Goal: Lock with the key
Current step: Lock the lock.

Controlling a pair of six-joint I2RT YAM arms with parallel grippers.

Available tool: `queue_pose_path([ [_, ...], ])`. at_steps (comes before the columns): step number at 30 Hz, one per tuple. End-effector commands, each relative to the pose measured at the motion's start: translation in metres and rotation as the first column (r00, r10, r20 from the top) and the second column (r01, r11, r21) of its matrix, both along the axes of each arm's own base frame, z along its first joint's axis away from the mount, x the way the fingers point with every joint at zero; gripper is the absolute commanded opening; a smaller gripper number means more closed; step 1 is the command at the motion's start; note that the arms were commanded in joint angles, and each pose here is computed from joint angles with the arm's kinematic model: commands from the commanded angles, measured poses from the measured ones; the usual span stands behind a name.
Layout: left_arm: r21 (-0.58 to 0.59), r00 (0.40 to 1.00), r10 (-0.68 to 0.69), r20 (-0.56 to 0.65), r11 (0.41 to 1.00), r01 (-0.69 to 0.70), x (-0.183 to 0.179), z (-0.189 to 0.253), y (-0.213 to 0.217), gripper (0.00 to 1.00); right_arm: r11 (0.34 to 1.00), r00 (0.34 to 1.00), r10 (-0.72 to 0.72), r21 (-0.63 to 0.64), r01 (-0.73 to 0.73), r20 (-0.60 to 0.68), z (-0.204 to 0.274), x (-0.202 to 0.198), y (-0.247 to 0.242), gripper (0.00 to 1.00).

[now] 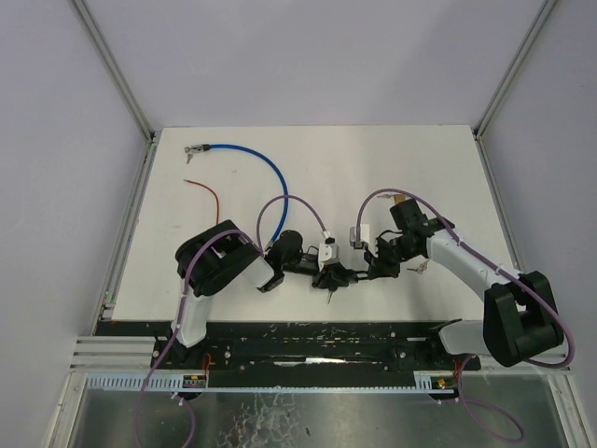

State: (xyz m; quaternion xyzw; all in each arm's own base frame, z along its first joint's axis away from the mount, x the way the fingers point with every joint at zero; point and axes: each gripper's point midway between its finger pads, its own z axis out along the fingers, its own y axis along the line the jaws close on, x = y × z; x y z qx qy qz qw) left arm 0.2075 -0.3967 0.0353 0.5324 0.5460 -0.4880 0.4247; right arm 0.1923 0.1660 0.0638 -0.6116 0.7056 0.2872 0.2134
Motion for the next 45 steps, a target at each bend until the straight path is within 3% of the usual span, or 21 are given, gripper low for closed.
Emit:
queue_pose_path([
  [1, -0.024, 0.999, -0.003, 0.046, 1.000, 0.005, -0.004, -0.002, -0.016, 0.00, 0.918, 0.987, 0.120, 0.365, -0.152, 0.109, 0.035, 0.001, 0.074, 0.00],
  [21, -0.025, 0.999, -0.038, 0.022, 0.999, 0.039, -0.007, -0.006, -0.019, 0.00, 0.897, 0.964, 0.239, 0.354, -0.266, 0.118, 0.017, -0.018, 0.108, 0.00],
  [36, -0.123, 1.000, -0.011, -0.024, 0.992, 0.008, 0.002, 0.004, -0.002, 0.00, 0.872, 0.941, 0.337, 0.385, -0.302, -0.026, -0.007, -0.048, 0.122, 0.00],
  [45, -0.135, 1.000, -0.002, -0.025, 0.991, -0.002, 0.002, 0.005, 0.002, 0.00, 0.854, 0.979, 0.201, 0.484, -0.191, 0.031, 0.014, -0.017, 0.152, 0.00],
])
